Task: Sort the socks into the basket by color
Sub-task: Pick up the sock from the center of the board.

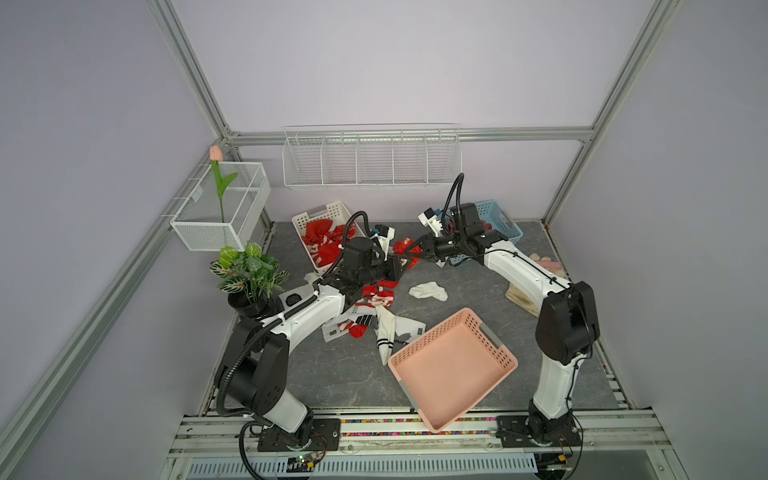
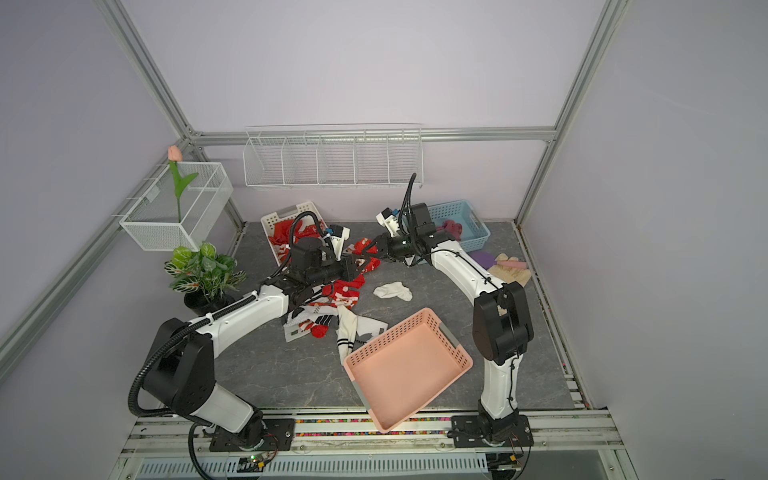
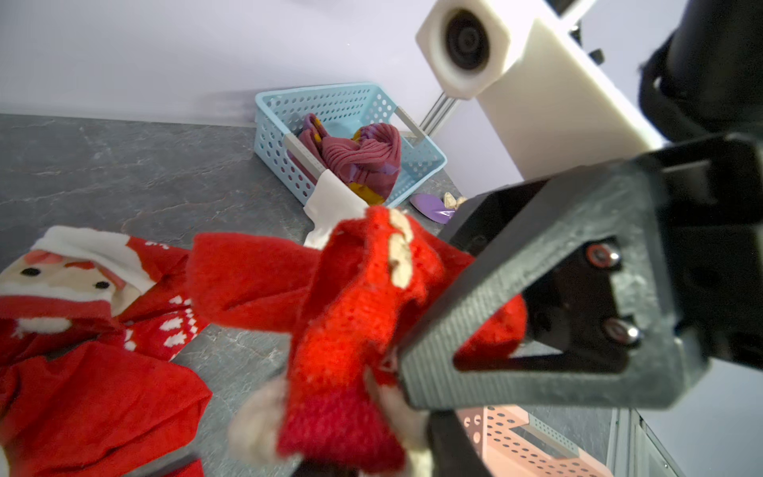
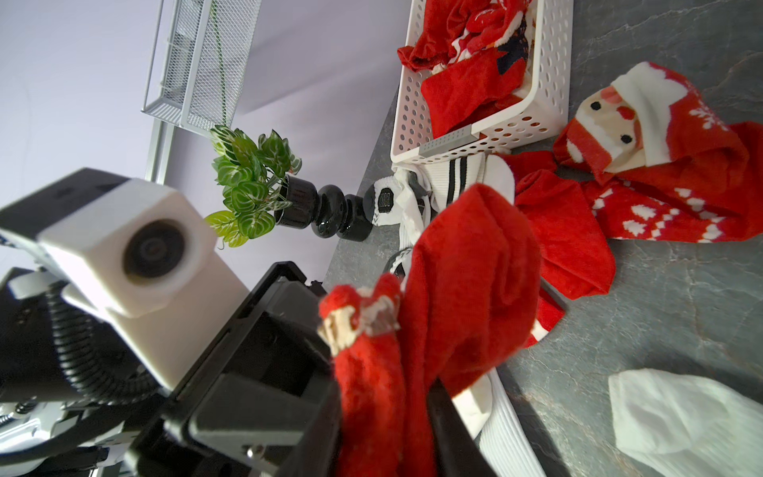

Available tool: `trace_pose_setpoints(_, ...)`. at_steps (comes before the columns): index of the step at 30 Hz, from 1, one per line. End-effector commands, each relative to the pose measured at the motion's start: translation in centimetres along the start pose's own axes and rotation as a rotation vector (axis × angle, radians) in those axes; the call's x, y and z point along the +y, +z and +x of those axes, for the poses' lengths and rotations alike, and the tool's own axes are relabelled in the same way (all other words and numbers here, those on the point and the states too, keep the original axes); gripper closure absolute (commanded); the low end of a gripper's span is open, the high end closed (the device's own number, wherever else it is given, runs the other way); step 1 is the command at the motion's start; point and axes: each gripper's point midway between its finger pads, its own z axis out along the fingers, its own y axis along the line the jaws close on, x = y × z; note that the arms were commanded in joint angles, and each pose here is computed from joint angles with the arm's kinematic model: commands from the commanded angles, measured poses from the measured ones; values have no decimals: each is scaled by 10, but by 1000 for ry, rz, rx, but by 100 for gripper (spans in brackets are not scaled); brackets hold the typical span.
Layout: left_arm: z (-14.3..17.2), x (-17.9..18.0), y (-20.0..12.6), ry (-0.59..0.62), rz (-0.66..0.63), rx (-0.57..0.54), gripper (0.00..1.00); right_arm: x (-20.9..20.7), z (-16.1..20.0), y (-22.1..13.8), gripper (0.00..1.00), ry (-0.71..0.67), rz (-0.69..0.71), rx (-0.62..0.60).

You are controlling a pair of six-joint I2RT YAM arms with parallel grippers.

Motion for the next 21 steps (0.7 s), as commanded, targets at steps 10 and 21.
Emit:
trace_pose_setpoints(10, -20, -3, -9, 50, -37, -41, 100, 27, -3, -12, 21, -44, -37, -11)
trace_pose_setpoints(21, -30, 13, -23, 48, -147, -73, 100, 24, -16, -33, 12, -58, 11, -73)
